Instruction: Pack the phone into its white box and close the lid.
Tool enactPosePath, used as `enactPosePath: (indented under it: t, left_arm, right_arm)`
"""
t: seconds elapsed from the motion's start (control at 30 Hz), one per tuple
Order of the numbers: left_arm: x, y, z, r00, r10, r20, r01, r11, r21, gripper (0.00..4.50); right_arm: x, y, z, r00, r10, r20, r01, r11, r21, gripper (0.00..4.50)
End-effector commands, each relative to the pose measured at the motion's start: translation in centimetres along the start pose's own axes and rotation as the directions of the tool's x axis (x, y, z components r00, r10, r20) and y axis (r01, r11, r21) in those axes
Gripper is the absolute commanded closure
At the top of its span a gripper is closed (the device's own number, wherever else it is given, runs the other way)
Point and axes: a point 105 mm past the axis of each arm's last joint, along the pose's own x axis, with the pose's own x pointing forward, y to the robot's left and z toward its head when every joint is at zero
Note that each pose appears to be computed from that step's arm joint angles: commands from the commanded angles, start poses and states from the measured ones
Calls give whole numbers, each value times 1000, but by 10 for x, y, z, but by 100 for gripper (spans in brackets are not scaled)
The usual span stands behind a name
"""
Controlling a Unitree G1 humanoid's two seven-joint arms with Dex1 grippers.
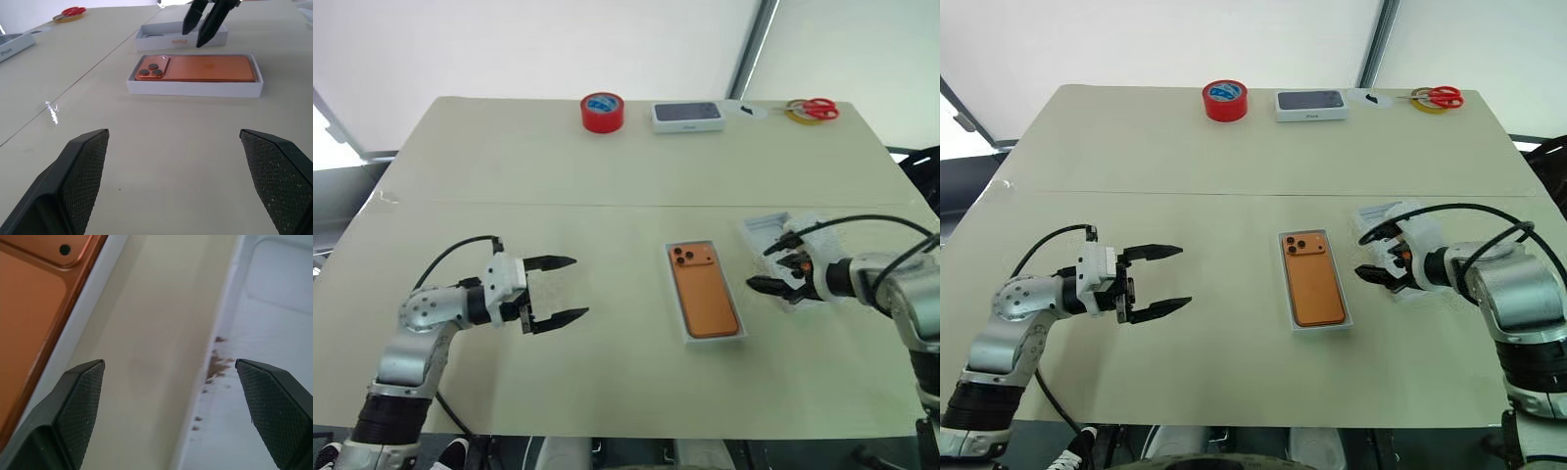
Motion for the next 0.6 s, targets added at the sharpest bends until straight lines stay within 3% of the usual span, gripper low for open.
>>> enactPosePath:
  t: [0.03,0.33,0.43,0.6]
  left_arm:
    - [1,-4,8,999,22,26,-22,999,32,0]
    - [2,-13,7,997,75,23,-75,997,15,0]
    - [3,-16,9,996,84,27,-84,996,10,0]
    - [4,-16,10,993,111,27,-112,994,10,0]
  right_arm:
    - [-2,1,6,1000,-18,-22,18,1000,-13,4]
    - [12,-10,7,995,-39,-88,43,998,38,4]
    - [16,-13,4,992,-63,-113,65,998,13,80]
    - [19,-17,2,988,-84,-133,89,996,32,347]
